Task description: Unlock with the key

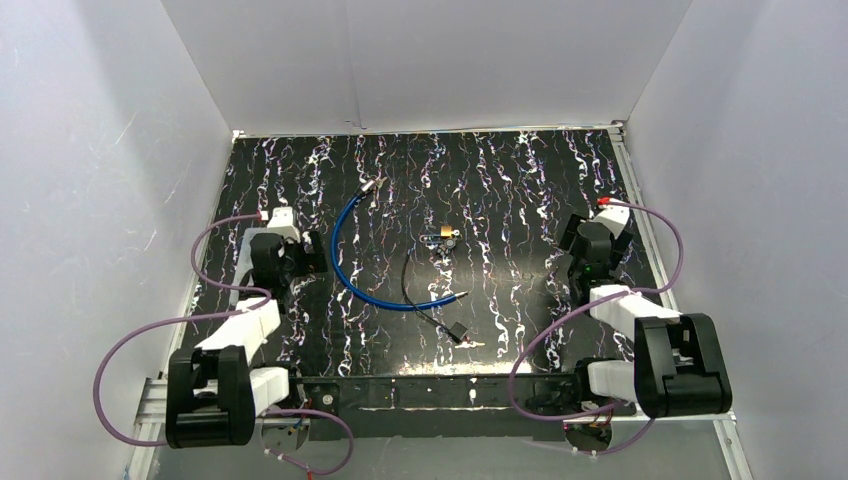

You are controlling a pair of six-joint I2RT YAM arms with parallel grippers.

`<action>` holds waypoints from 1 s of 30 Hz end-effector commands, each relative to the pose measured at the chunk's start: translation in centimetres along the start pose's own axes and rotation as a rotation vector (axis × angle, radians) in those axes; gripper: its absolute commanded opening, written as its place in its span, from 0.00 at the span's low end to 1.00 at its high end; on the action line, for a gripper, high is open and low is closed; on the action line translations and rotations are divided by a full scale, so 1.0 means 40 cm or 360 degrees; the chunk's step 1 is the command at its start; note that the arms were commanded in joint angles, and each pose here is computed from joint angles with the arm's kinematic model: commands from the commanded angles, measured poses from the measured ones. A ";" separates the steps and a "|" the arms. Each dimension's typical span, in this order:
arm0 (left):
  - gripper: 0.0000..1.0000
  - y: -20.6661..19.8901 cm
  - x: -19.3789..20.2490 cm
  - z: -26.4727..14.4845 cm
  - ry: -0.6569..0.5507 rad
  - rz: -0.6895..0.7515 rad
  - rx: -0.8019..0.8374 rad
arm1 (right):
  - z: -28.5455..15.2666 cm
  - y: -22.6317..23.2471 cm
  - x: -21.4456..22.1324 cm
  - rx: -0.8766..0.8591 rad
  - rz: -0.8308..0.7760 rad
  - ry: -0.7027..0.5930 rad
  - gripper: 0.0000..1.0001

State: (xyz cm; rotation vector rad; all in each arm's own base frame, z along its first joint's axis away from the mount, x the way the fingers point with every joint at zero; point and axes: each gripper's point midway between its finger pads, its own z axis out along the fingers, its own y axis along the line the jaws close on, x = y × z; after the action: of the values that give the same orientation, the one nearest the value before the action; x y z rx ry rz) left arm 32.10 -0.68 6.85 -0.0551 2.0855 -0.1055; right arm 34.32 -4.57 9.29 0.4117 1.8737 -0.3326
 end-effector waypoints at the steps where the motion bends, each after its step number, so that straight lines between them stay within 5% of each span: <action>1: 0.98 -0.003 -0.068 0.030 -0.0255 0.0099 0.0041 | 0.019 0.024 -0.079 -0.0060 0.0057 -0.0238 0.85; 15: 0.98 0.018 -0.035 0.085 -0.0487 0.0105 0.0002 | 0.000 0.027 -0.073 -0.0098 0.0048 -0.0344 0.87; 26: 0.98 0.009 -0.023 0.124 -0.0286 0.0114 0.0043 | 0.059 0.064 -0.053 -0.0411 0.0059 -0.0094 0.89; 30: 0.98 0.009 -0.025 0.120 -0.0295 0.0113 0.0045 | 0.034 0.061 -0.051 -0.0430 0.0054 -0.0179 0.90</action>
State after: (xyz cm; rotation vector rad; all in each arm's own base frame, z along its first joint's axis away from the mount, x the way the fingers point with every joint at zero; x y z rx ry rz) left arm 37.27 -0.63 6.24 0.0394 1.8483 -0.0754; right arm 37.16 -5.14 9.76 0.3040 1.8165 -0.1672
